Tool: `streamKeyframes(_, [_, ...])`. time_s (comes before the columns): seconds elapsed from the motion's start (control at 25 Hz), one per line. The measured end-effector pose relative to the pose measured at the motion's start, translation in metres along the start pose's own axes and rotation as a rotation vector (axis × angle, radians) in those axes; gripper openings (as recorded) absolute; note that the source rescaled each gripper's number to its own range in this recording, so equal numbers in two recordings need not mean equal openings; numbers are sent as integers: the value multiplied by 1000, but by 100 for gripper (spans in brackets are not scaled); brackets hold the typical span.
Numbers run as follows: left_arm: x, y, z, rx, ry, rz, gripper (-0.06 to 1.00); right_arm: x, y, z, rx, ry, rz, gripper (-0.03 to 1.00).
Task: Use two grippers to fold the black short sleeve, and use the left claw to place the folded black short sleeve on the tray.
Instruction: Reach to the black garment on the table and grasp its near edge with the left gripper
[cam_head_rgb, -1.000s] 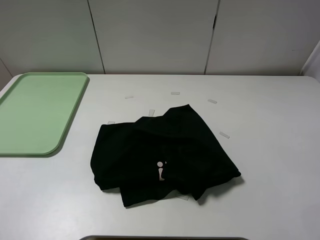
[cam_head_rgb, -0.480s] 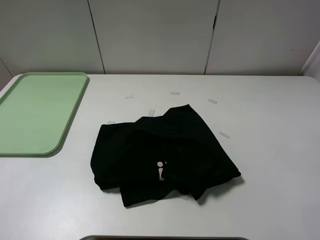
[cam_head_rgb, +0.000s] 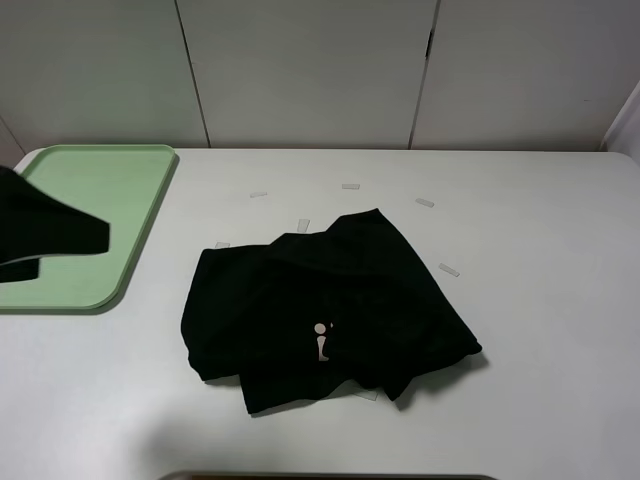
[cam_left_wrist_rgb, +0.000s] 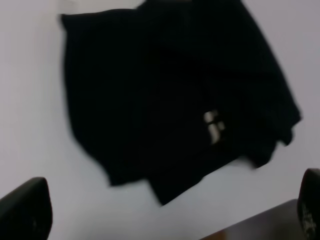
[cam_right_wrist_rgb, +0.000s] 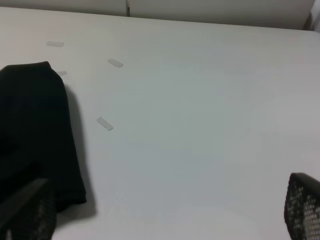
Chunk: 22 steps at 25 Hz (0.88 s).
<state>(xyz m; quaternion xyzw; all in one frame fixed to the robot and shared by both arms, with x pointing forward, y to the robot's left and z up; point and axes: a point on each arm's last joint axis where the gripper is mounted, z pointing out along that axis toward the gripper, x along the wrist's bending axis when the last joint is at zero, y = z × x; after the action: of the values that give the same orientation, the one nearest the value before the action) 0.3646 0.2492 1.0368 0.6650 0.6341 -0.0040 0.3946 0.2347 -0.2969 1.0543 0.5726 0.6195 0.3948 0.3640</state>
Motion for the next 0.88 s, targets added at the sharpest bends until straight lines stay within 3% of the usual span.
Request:
streamKeyframes(0.16, [10,17,36,60,-74,-57,98,0,0,0,0,0,0,98])
streamKeyframes(0.52, [58,20,120,247,-58,-207,98,0,0,0,0,0,0,98])
streamKeyframes(0.88, [64,6,169,288,-133,-211,98,0,0,0,0,0,0,98])
